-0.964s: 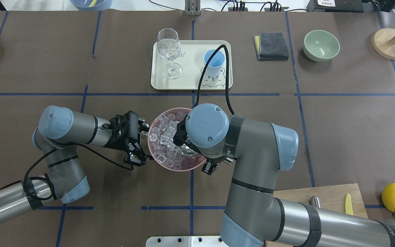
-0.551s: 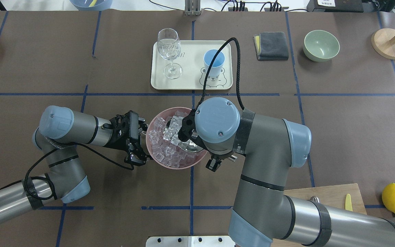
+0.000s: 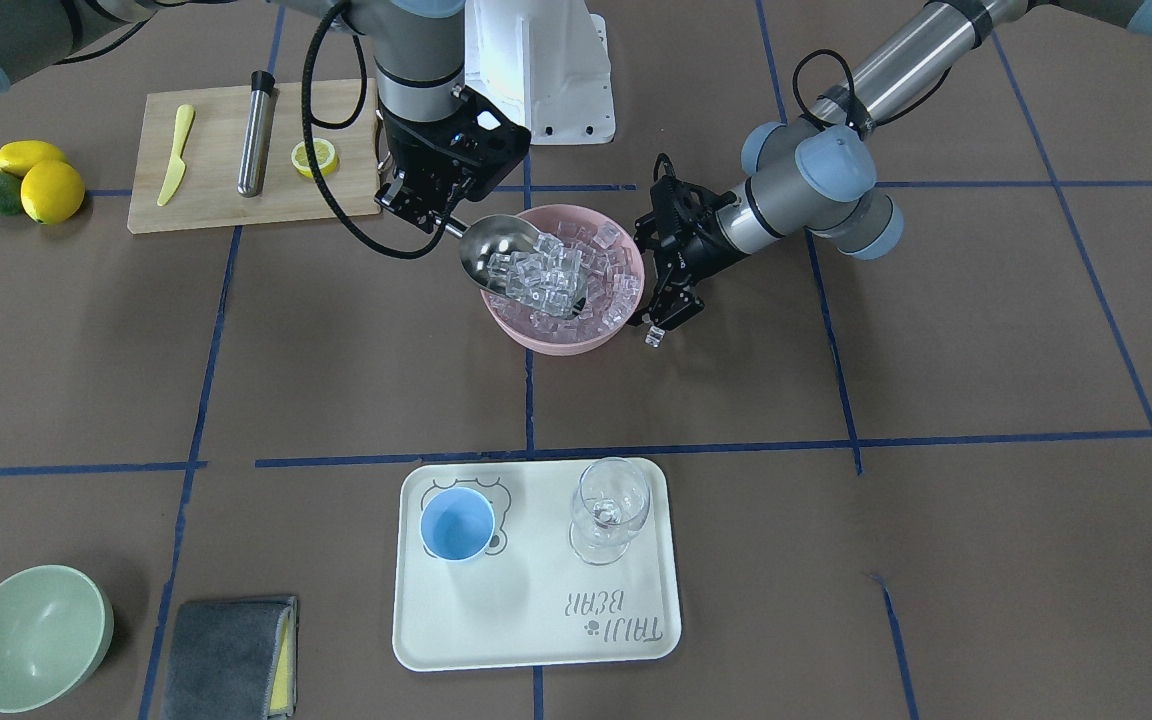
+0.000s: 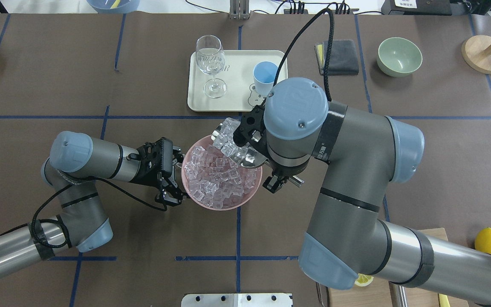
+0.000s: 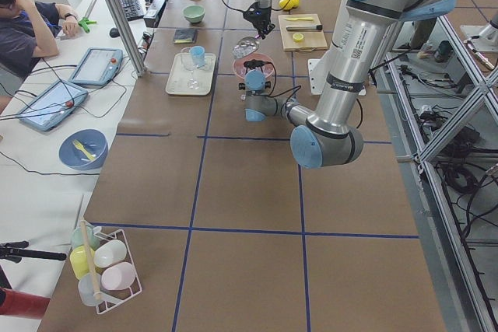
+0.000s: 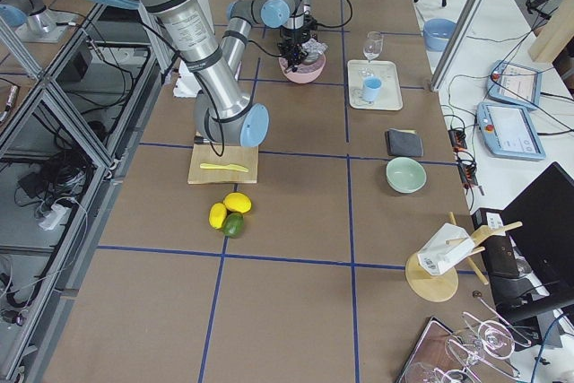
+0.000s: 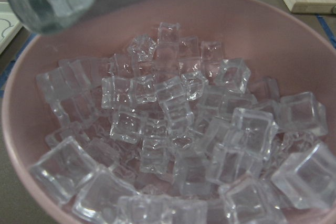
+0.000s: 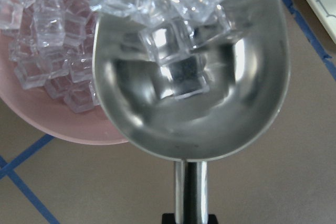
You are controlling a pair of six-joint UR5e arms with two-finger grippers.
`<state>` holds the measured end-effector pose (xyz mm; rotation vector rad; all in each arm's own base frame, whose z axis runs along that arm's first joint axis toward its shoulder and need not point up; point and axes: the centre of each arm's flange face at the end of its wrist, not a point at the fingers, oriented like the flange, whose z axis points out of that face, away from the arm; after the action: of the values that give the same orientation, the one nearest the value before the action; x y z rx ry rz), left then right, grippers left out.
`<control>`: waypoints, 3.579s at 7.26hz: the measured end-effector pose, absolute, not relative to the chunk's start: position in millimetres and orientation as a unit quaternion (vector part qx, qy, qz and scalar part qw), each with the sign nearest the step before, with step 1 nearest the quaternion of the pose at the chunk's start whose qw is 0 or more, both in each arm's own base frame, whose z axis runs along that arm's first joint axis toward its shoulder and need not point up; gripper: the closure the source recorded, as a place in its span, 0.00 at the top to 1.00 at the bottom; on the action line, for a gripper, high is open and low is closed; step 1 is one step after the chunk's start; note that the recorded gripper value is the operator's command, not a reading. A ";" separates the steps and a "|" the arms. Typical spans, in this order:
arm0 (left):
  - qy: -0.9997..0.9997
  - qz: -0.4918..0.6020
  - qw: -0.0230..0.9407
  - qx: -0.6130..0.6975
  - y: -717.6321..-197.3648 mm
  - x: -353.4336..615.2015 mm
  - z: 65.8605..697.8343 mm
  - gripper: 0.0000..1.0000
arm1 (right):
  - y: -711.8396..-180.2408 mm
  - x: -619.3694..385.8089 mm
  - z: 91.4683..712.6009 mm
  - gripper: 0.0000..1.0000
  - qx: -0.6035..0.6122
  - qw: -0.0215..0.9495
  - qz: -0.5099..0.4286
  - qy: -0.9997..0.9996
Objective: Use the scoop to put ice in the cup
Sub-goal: 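Lift the ice-filled scoop and carry it to the blue-lidded cup, then tilt the scoop with the right gripper to pour ice into the cup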
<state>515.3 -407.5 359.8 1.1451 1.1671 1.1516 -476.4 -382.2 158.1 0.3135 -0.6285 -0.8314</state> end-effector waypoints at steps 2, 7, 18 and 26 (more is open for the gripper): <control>0.491 0.485 0.540 0.482 -407.5 515.2 359.7 1.00 | -401.1 -457.0 154.7 0.00 0.125 0.877 -0.334 -0.321; 0.491 0.484 0.540 0.482 -407.5 515.2 359.7 1.00 | -452.8 -418.5 157.8 0.00 0.068 0.923 -0.163 -0.341; 0.491 0.485 0.539 0.483 -407.7 515.5 358.5 1.00 | -573.1 -447.0 171.2 0.00 0.008 0.940 -0.239 -0.245; 0.491 0.484 0.539 0.483 -407.8 515.7 357.7 1.00 | -570.4 -428.0 149.1 0.00 -0.028 0.934 -0.301 -0.190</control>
<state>515.7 -407.8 357.7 1.1499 1.1684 1.1523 -428.0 -570.4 149.1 -0.0568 -0.3894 -0.6166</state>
